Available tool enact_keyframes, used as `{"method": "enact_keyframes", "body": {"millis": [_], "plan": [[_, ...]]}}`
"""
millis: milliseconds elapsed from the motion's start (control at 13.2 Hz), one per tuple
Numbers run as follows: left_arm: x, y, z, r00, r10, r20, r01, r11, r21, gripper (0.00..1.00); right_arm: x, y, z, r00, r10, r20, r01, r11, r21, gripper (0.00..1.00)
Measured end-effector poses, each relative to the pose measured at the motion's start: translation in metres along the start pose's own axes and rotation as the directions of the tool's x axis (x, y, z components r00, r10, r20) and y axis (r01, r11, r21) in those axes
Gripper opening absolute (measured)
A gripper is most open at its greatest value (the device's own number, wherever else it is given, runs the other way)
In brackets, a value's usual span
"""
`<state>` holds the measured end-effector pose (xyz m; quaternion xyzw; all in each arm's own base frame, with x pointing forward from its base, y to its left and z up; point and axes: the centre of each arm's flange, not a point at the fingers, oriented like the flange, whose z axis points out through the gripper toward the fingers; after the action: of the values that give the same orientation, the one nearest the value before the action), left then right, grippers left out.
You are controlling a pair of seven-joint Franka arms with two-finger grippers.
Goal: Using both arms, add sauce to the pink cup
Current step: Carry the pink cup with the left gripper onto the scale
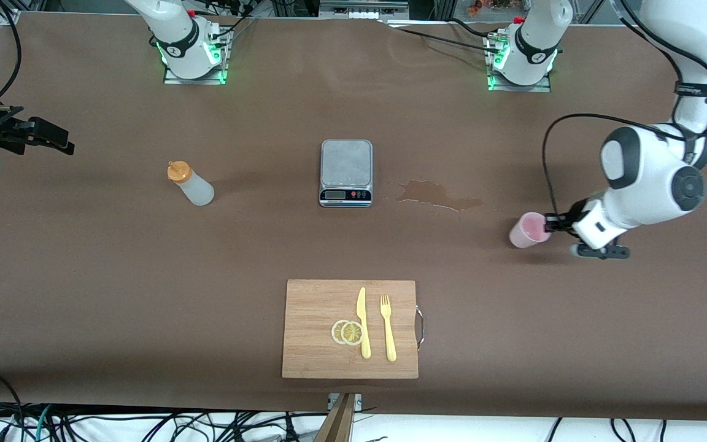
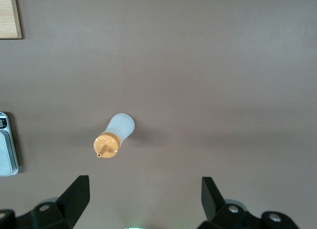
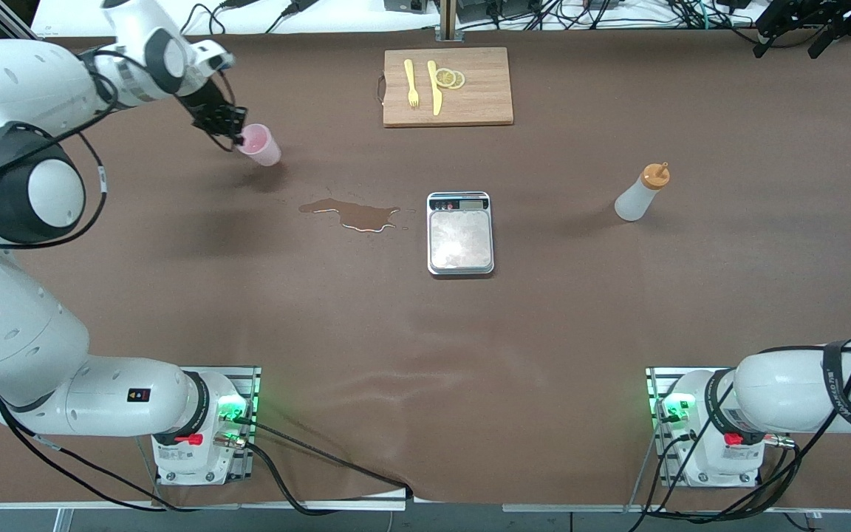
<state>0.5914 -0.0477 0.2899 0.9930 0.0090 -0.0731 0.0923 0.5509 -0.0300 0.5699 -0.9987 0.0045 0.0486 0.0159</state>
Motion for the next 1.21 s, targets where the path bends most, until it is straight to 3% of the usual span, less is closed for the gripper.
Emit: {"method": "enact_keyframes", "body": {"millis": [531,910,1213], "plan": [[-0.080,0.239,0.023,0.992,-0.107,0.072,0.106,0.994,0.026,0.03,0.000,0.000,0.000,1.000,0.001,0.000,-0.001,1.000,0.000,1.00],[-0.146,0.353,0.035,0.982,-0.182,0.046,0.181,0.983,0.030,0.03,0.000,0.000,0.000,1.000,0.001,0.000,-0.001,1.000,0.000,1.00],[-0.175,0.400,0.074,0.969,-0.247,0.009,0.247,0.969,-0.007,0.03,0.000,0.001,0.000,1.000,0.001,0.000,-0.001,1.000,0.000,1.00]]}}
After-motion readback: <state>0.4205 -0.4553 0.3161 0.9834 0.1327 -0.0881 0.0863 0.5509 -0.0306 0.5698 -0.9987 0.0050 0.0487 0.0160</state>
